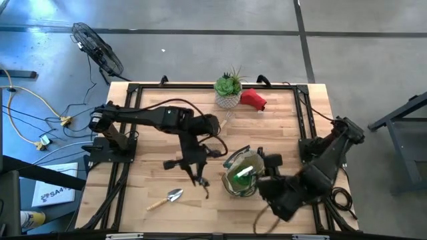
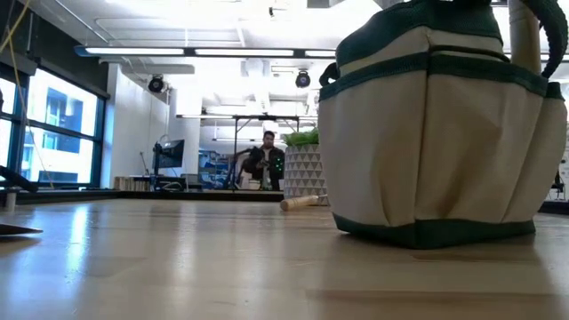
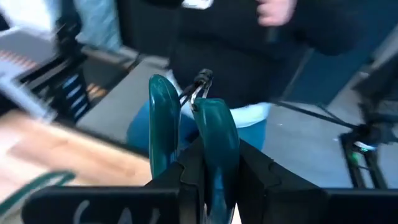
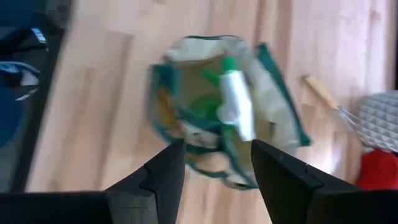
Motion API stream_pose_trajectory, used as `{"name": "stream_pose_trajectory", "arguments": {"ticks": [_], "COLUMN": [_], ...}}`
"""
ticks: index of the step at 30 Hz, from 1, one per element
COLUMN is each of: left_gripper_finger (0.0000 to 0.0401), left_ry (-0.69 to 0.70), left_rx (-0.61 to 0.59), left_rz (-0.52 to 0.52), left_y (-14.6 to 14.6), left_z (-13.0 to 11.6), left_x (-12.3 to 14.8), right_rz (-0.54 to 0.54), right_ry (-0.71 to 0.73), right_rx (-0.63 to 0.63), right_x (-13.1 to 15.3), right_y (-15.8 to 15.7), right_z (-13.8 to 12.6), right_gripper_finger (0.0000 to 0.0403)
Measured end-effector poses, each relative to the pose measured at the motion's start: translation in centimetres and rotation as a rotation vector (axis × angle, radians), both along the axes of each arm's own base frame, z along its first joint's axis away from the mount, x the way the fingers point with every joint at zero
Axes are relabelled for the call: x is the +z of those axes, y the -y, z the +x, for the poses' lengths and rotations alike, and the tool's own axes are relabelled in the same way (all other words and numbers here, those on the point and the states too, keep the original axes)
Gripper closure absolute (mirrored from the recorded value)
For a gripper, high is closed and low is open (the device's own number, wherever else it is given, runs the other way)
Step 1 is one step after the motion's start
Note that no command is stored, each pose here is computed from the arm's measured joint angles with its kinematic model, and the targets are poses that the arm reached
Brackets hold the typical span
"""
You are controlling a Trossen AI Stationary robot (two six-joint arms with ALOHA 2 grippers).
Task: Pick & Place Garden tools in Gardening bag
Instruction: Put the green shear scissors into the gardening bag
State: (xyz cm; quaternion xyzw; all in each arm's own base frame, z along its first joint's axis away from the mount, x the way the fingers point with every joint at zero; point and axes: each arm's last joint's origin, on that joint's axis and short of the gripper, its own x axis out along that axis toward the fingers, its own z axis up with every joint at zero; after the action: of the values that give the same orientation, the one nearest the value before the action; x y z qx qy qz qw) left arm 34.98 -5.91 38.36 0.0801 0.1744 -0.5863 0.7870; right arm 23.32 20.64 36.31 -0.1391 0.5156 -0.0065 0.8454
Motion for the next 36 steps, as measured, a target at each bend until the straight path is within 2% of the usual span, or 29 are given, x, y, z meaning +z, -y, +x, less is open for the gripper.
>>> {"name": "stream_pose_trajectory", "arguments": {"ticks": [3, 8, 11, 22, 28, 36], "left_gripper_finger": [0.0347, 0.0347, 0.0351, 0.0355, 0.0355, 0.0355], "left_ry": [0.057, 0.167, 0.236, 0.263, 0.29, 0.34], "left_rx": [-0.067, -0.136, -0.187, -0.223, -0.278, -0.342], "left_rz": [-0.012, 0.06, 0.057, 0.056, 0.056, 0.127], "left_y": [0.3, 0.9, 0.8, -1.7, -0.5, 1.8], "left_z": [-0.2, 0.1, 0.6, 2.4, 2.8, 2.7], "left_x": [0.0, -1.1, -1.8, -4.9, -5.9, -6.2], "right_rz": [0.018, 0.037, 0.046, 0.056, 0.061, 0.075], "right_ry": [0.028, 0.119, 0.159, 0.249, 0.253, 0.249], "right_rx": [0.024, 0.057, 0.067, 0.052, 0.049, 0.042], "right_x": [0.1, 0.4, 0.5, 0.9, 0.8, 0.8], "right_y": [-1.1, -2.6, -3.2, -3.7, -3.8, -3.9], "right_z": [-0.7, -1.3, -1.5, -1.4, -1.3, -1.4], "right_gripper_finger": [0.0227, 0.0227, 0.0227, 0.0227, 0.0227, 0.0227]}}
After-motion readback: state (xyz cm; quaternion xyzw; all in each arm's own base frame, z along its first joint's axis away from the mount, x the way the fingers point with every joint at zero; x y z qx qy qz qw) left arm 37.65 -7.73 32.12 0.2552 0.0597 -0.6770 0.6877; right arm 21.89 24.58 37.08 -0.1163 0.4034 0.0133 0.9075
